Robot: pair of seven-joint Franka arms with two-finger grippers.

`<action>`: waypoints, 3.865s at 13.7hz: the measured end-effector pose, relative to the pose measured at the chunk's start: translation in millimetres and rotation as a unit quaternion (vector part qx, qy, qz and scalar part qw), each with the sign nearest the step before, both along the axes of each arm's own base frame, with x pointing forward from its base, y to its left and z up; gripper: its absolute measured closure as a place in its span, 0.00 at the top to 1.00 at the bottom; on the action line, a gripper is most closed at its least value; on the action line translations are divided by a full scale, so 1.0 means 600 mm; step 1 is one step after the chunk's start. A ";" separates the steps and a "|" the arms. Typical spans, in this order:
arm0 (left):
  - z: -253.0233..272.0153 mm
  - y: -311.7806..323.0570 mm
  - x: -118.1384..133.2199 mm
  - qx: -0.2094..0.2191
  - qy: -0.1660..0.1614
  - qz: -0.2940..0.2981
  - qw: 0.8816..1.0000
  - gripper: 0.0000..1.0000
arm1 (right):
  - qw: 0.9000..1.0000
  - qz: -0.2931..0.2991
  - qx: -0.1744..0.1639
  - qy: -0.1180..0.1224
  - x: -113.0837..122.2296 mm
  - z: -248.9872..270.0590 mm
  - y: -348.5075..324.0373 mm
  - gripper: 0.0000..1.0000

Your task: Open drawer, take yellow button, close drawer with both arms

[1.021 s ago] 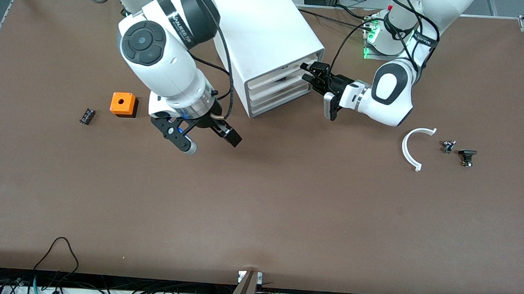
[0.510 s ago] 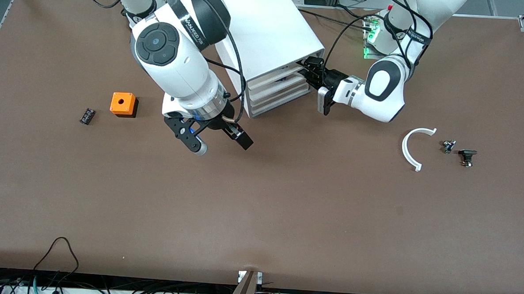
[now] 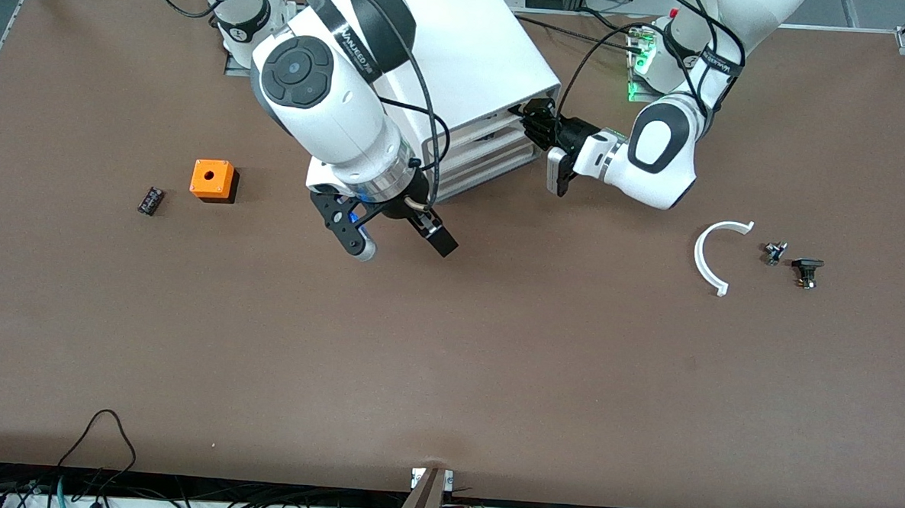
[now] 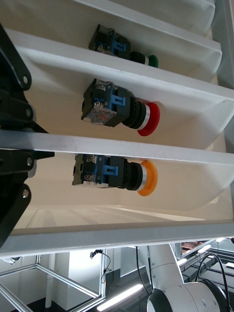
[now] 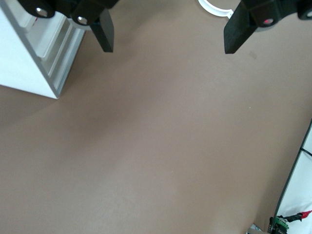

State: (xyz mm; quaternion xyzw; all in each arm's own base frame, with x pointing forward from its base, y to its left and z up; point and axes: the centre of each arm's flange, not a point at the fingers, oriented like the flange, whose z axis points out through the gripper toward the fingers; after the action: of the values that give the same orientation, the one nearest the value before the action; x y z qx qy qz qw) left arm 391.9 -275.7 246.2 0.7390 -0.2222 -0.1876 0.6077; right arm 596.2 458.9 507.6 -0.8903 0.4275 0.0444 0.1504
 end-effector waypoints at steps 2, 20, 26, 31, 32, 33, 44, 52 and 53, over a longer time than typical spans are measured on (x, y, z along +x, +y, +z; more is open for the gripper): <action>0.002 0.001 0.004 -0.001 -0.001 0.002 1.000 0.10 | 1.000 -0.013 0.004 0.005 -0.008 -0.009 0.019 1.00; 0.007 0.194 0.284 0.019 -0.054 0.034 0.998 0.14 | 0.997 -0.046 -0.025 0.058 -0.127 -0.149 0.192 1.00; 0.052 0.221 0.318 0.055 -0.058 0.009 0.997 0.72 | 0.996 -0.081 0.006 0.047 -0.132 -0.176 0.225 1.00; 0.160 0.244 0.360 0.128 0.004 -0.009 0.992 1.00 | 0.995 -0.082 0.013 0.047 -0.147 -0.205 0.248 1.00; 0.175 0.248 0.363 0.152 0.019 -0.011 0.988 1.00 | 0.995 -0.082 0.013 0.046 -0.148 -0.205 0.250 1.00; 0.191 0.251 0.367 0.180 0.033 -0.010 0.983 1.00 | 0.996 -0.081 0.014 0.046 -0.152 -0.204 0.253 1.00; 0.397 0.135 0.349 0.568 -0.059 0.027 0.820 1.00 | 0.996 -0.081 0.013 0.045 -0.159 -0.204 0.260 0.44; 0.445 0.196 0.403 0.607 -0.132 0.109 0.776 1.00 | 0.989 -0.131 0.024 0.058 -0.054 -0.108 0.161 0.44; 0.444 0.199 0.409 0.607 -0.133 0.123 0.774 1.00 | 0.988 -0.140 0.030 0.059 -0.035 -0.094 0.140 0.44</action>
State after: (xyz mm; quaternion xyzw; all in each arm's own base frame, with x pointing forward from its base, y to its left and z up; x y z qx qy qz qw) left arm 637.5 -156.6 512.4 0.9929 -0.0481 -0.1075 0.0157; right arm 575.1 542.9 451.3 -0.8127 0.5542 0.0883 0.1567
